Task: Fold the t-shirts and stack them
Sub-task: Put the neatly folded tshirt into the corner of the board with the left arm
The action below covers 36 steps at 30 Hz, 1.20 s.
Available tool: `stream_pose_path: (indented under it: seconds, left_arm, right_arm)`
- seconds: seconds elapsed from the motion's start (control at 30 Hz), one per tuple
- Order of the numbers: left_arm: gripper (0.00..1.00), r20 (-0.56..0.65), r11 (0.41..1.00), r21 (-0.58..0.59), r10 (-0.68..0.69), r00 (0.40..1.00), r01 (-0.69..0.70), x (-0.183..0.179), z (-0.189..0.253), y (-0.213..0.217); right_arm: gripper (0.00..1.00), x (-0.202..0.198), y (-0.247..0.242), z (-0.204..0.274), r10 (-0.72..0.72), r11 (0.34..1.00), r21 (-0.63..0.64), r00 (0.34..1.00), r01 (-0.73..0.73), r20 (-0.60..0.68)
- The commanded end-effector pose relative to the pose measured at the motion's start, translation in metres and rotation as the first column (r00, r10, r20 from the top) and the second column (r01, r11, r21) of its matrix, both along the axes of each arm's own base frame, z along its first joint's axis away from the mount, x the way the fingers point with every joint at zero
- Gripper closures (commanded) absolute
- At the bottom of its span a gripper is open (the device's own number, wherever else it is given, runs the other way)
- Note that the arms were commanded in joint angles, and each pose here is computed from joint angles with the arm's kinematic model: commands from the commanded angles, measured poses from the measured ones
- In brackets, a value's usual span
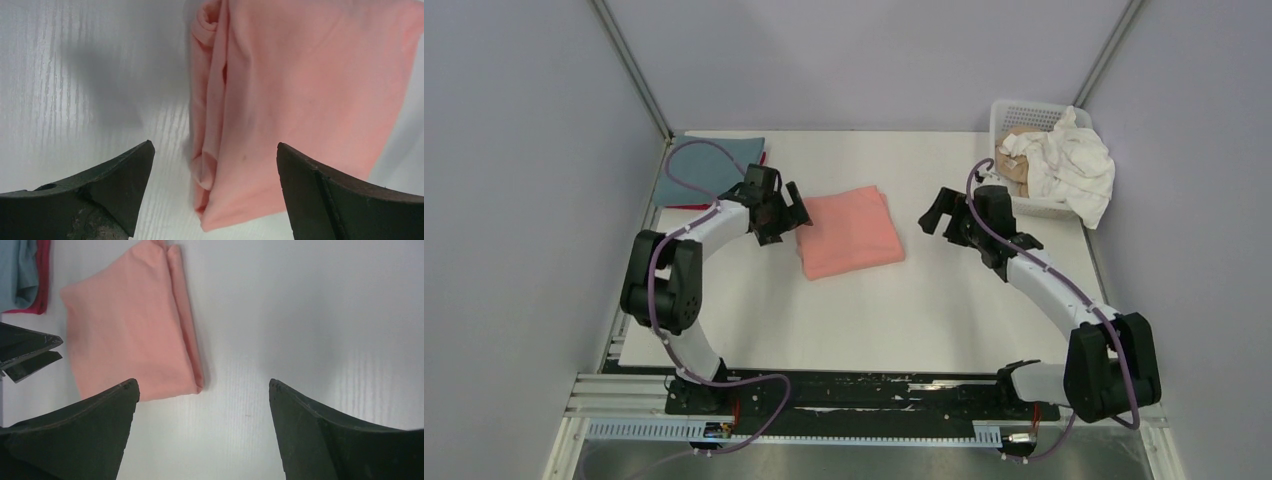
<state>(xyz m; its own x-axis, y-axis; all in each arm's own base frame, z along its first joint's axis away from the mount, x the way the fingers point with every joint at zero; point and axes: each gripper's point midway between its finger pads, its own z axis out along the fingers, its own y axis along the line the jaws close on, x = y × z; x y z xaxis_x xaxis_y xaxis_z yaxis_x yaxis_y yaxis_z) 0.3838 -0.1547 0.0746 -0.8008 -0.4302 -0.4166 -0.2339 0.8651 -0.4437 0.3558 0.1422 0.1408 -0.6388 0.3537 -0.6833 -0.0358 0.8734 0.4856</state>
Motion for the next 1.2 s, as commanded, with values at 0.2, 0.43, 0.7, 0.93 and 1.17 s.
stream_pose_path:
  seconds: [0.2,0.43,0.7,0.93,1.17]
  left_arm:
    - [0.1,-0.162,0.995,0.05,-0.076,0.984,0.085,0.005,-0.051,-0.019]
    - [0.48,-0.223,0.991,0.045,-0.116,0.968,0.129,-0.003,-0.078,-0.046]
    - [1.0,-0.136,0.936,0.292,-0.161,0.978,0.194,0.032,-0.053,-0.033]
    - [1.0,0.032,0.721,0.653,-0.331,0.943,0.231,0.1,0.024,0.024]
    - [1.0,0.116,0.573,0.791,-0.484,0.867,0.214,0.154,0.094,0.06]
  right_arm:
    - [0.0,0.001,-0.047,-0.006,-0.161,0.975,-0.152,0.986,0.164,0.029]
    - [0.0,0.005,-0.055,-0.022,-0.186,0.968,-0.176,0.983,0.181,-0.011]
    - [0.0,0.005,-0.06,-0.02,-0.195,0.965,-0.181,0.981,0.192,0.001]
    - [0.0,0.003,-0.063,-0.012,-0.201,0.963,-0.174,0.979,0.204,0.033]
    - [0.0,0.003,-0.064,-0.01,-0.199,0.963,-0.178,0.979,0.204,0.044]
